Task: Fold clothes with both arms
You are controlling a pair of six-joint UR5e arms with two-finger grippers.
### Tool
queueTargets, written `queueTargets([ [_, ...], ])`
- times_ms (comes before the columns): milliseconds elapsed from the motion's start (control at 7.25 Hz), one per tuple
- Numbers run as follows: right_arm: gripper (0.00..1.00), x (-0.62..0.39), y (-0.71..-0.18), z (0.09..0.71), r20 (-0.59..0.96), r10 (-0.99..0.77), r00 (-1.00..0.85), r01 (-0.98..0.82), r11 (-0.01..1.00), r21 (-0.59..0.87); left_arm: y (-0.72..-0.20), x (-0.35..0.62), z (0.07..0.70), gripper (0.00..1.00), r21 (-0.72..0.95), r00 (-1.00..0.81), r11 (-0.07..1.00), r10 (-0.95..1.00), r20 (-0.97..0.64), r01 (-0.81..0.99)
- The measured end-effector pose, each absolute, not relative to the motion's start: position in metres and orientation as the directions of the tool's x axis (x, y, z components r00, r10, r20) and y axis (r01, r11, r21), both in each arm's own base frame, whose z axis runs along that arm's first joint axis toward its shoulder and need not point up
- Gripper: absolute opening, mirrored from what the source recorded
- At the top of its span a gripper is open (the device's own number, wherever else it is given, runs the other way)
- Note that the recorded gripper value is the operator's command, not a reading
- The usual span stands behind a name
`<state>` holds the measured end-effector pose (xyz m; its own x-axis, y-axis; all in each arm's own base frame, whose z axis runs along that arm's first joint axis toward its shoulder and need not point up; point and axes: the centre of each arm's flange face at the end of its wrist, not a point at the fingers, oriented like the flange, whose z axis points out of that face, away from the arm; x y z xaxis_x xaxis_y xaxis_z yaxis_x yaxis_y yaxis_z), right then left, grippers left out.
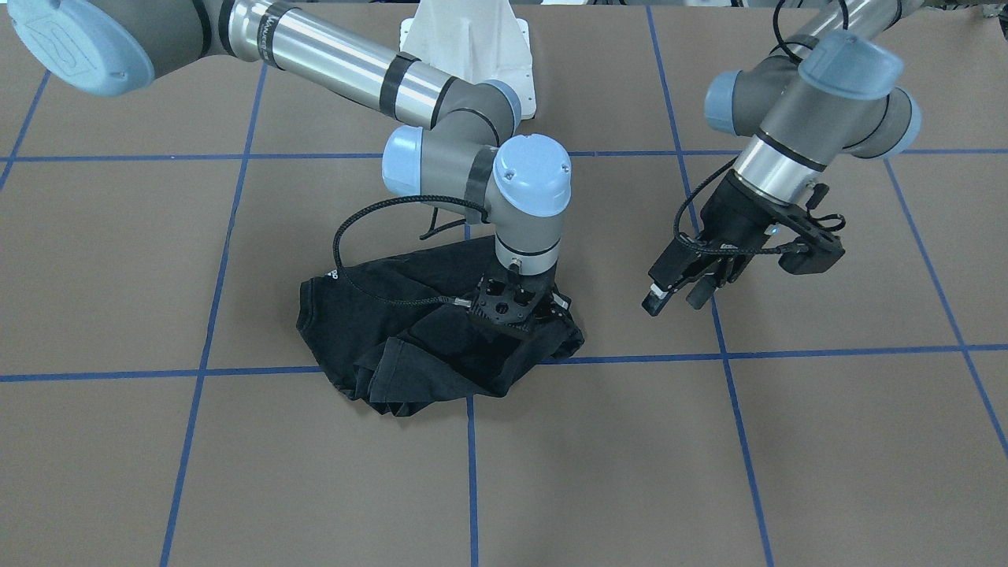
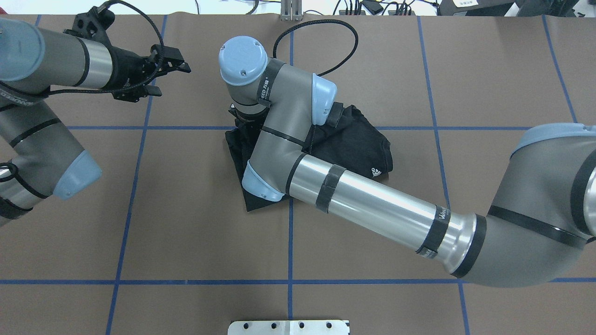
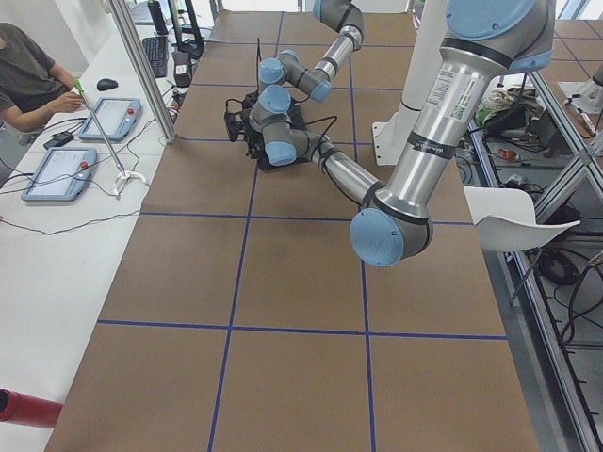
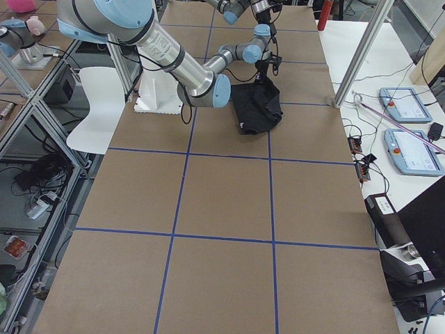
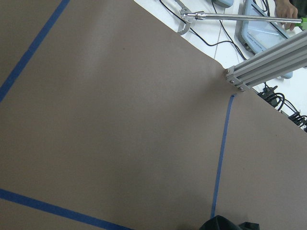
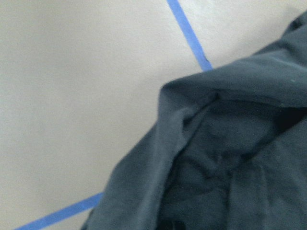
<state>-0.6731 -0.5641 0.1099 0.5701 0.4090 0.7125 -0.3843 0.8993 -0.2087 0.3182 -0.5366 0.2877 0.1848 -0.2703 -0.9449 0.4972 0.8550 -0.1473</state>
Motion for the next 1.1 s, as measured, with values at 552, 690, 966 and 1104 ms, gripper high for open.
queueTargets([
  [552, 0.00, -0.707, -0.588, 0.067, 0.792, 0.373, 0.484, -0.419, 0.893, -0.165, -0.517, 0.300, 0.292, 1.00, -0.148, 0.179, 0.858, -0.266, -0.947, 0.492],
  [690, 0.00, -0.718, -0.580, 0.062, 0.796, 0.362, 0.485, -0.421, 0.894, -0.151, -0.516, 0.300, 0.291, 1.00, -0.149, 0.178, 0.858, -0.266, -0.947, 0.491],
  [966, 0.00, -0.728, -0.572, 0.060, 0.796, 0.355, 0.490, -0.421, 0.896, -0.140, -0.511, 0.296, 0.282, 1.00, -0.154, 0.187, 0.857, -0.277, -0.943, 0.492],
  [1104, 0.00, -0.727, -0.572, 0.057, 0.799, 0.352, 0.488, -0.417, 0.898, -0.141, -0.508, 0.294, 0.276, 1.00, -0.156, 0.190, 0.860, -0.279, -0.941, 0.486],
])
